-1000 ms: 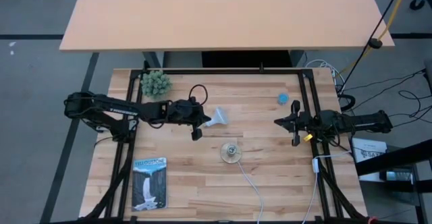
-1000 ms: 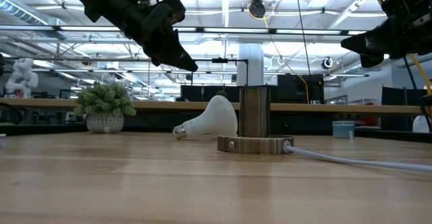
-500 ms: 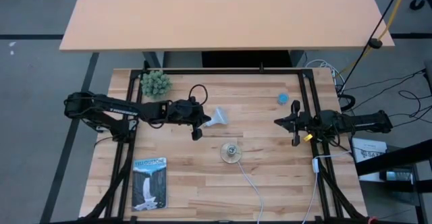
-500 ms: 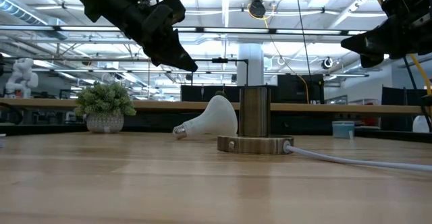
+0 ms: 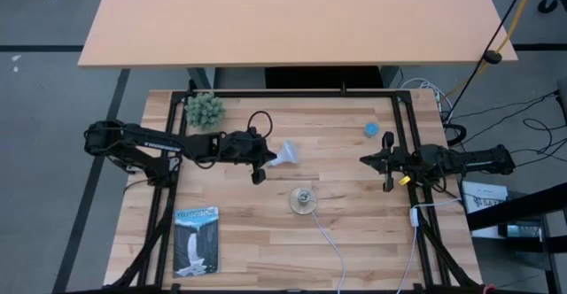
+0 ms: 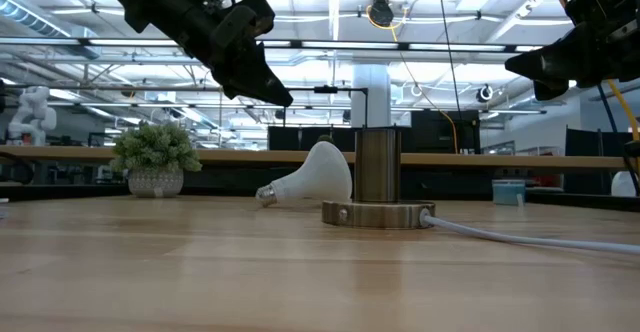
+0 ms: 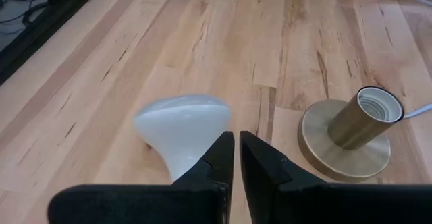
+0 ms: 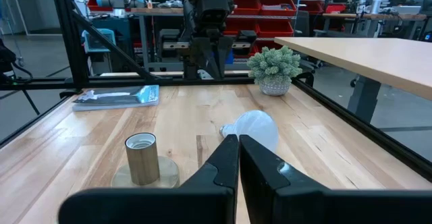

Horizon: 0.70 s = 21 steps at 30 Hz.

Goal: Screw lightbulb
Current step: Insert the lightbulb into the desk lamp

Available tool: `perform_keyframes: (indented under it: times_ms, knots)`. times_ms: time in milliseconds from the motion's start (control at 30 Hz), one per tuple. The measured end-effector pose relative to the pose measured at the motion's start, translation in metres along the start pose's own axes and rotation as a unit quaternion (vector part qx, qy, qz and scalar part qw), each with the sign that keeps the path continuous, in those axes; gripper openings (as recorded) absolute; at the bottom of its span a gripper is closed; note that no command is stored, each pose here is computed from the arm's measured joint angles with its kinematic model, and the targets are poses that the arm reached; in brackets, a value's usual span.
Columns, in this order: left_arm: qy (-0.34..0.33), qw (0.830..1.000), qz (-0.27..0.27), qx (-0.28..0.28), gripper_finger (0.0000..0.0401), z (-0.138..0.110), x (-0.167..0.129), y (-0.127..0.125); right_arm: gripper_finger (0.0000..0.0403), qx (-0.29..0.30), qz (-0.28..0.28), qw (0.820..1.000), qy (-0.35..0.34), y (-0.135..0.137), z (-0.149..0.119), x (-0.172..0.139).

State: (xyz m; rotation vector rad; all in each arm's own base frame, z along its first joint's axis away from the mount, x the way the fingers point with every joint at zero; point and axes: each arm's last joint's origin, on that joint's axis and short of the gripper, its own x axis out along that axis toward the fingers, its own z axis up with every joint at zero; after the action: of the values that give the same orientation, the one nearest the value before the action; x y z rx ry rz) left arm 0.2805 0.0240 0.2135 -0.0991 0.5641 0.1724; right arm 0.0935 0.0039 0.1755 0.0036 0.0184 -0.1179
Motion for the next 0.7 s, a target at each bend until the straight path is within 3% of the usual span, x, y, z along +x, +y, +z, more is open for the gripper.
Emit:
perform_keyframes:
  times_ms: [700]
  knots:
    - [-0.002, 1.0, 0.005, 0.008, 0.0031, 0.0005, 0.0001, 0.0015, 0.0006, 0.0, -0.002, 1.0, 0.0, -0.0001, 0.0, 0.0]
